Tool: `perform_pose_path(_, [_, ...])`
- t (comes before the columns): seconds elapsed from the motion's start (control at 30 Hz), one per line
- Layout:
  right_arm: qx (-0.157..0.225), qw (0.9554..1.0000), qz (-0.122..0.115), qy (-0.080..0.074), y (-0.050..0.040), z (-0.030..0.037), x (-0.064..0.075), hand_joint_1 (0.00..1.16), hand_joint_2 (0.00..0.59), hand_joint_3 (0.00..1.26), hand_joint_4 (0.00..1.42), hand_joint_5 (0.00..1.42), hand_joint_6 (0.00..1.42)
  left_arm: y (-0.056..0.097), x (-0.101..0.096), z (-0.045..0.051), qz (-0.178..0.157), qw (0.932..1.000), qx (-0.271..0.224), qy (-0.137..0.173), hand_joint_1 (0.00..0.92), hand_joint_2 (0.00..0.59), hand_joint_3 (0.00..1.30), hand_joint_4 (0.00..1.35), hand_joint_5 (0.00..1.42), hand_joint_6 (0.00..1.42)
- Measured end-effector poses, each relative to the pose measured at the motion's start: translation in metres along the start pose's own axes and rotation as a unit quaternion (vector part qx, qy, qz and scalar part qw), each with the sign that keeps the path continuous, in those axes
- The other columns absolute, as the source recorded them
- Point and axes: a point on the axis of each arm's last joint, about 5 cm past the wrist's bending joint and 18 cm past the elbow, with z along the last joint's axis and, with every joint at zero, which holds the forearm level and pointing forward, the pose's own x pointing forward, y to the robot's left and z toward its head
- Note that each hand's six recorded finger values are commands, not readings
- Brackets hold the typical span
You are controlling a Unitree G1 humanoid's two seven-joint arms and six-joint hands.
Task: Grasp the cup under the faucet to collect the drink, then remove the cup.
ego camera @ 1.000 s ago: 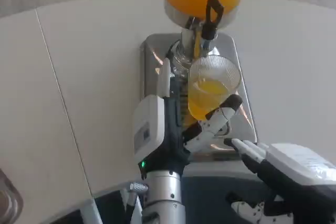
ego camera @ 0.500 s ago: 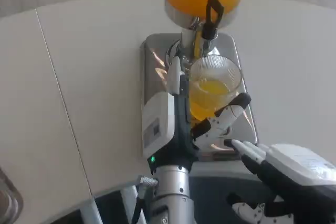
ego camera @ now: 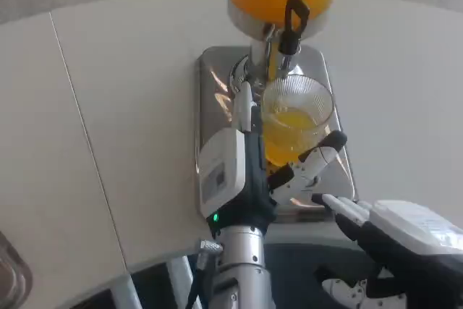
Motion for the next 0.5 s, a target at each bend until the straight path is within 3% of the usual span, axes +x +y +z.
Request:
perform_pose_path(0.2, [0.006, 1.0, 0.008, 0.0, 0.0002, -0.0013, 0.001, 0.51, 0.52, 0.0, 0.0, 0.0, 0.0, 0.001, 0.004, -0.0039, 0.005, 0.9999, 0.011, 0.0, 0.201, 0.045, 0.0, 0.0, 0.29, 0.34])
perform_pose_path(0.5, [0.015, 0.9998, 0.016, 0.004, -0.0001, -0.0039, 0.003, 0.53, 0.524, 0.0, 0.0, 0.0, 0.0, 0.004, 0.017, 0.0, 0.023, 0.9995, 0.021, -0.008, 0.246, 0.043, 0.0, 0.0, 0.32, 0.4])
